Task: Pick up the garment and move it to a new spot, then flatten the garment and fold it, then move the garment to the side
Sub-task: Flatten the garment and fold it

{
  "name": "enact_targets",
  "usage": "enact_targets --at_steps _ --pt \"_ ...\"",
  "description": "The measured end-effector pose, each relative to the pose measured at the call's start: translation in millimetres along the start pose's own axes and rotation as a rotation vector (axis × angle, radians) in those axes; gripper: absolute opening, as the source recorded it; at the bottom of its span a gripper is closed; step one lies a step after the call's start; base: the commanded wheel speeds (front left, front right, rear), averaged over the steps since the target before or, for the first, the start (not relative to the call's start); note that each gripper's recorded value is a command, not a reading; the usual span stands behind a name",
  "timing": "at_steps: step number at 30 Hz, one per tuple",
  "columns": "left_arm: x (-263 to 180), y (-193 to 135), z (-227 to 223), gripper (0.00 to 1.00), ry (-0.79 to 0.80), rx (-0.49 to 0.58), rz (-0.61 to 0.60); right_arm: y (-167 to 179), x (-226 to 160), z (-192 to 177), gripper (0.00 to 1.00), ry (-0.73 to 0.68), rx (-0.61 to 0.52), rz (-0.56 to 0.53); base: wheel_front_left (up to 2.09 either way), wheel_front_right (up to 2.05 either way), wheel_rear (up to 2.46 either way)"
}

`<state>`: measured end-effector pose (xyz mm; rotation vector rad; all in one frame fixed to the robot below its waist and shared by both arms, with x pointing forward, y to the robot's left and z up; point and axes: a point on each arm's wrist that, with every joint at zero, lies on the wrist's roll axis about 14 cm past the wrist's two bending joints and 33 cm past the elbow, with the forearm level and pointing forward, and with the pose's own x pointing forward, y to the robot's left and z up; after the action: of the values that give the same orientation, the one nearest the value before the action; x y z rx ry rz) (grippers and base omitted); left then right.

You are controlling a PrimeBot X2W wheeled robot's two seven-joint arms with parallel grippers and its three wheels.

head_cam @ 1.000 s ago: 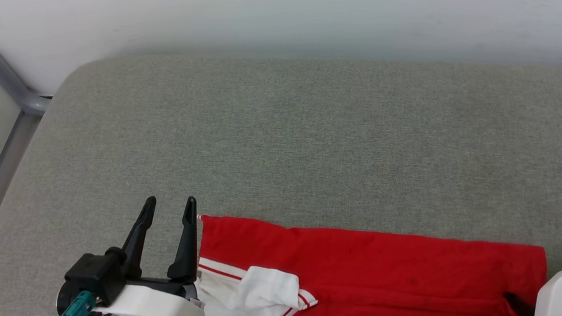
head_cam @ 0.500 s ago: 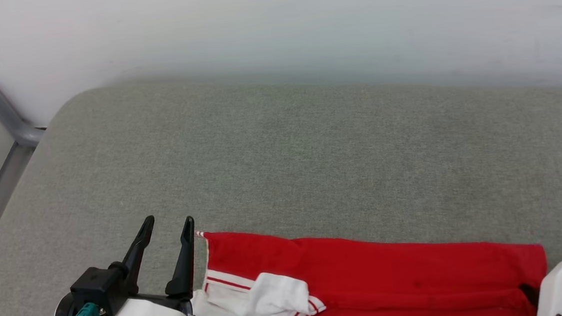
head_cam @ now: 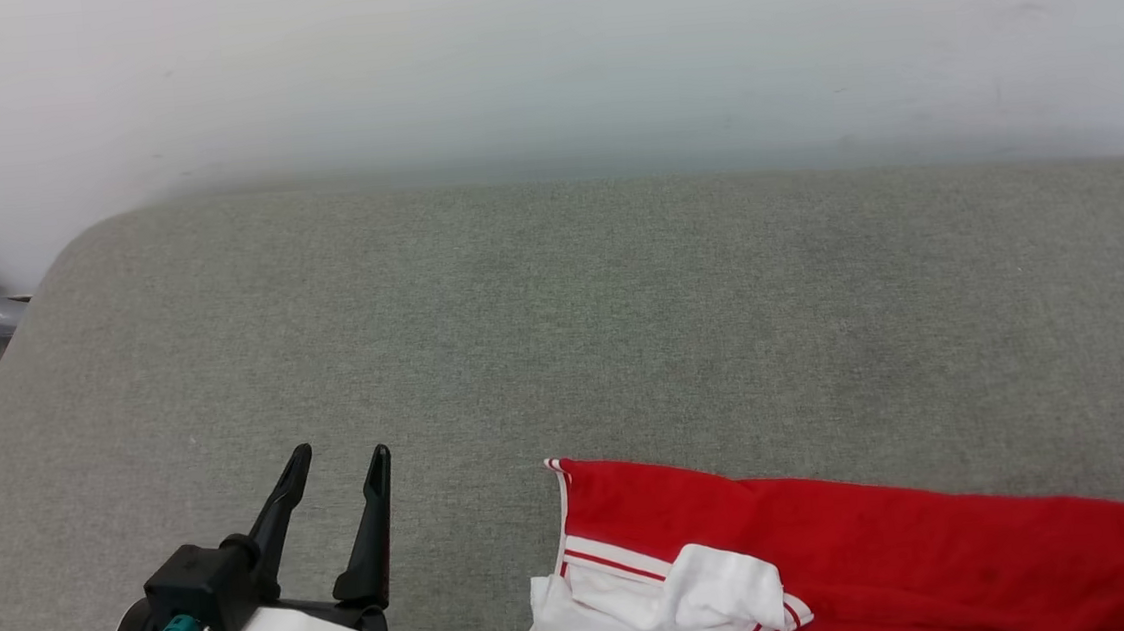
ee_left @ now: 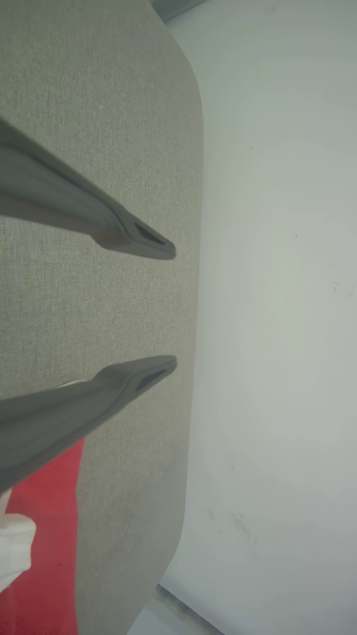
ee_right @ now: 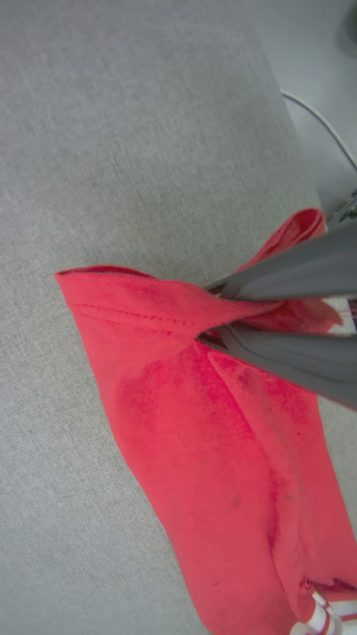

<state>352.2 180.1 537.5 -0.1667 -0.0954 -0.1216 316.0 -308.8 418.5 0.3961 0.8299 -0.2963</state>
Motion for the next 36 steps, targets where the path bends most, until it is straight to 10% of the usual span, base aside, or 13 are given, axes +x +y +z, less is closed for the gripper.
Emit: enact_targets --at_steps 13,26,28,29,30,36 --pt "-7 -1 -5 1.00 0.022 -0.007 -0.001 173 -15 -48 0.00 0.411 0.394 0.831 0.00 0.00 0.00" --pt "-15 16 -2 1.00 0.020 -0.006 0.054 310 -52 -111 0.00 0.623 0.371 1.136 0.00 0.00 0.00" --pt "-16 18 -3 1.00 0.022 -0.009 0.058 315 -49 -120 0.44 0.626 0.357 1.116 0.00 0.00 0.00" --pt "-16 19 -4 1.00 0.024 -0.010 0.062 315 -46 -125 0.44 0.630 0.358 1.100 0.00 0.00 0.00" --pt "-17 20 -5 1.00 0.025 -0.011 0.067 316 -45 -129 1.00 0.633 0.354 1.091 0.00 0.00 0.00" --pt "-18 20 -7 1.00 0.028 -0.020 0.073 326 -47 -126 1.00 0.563 0.320 1.097 0.00 0.00 0.00"
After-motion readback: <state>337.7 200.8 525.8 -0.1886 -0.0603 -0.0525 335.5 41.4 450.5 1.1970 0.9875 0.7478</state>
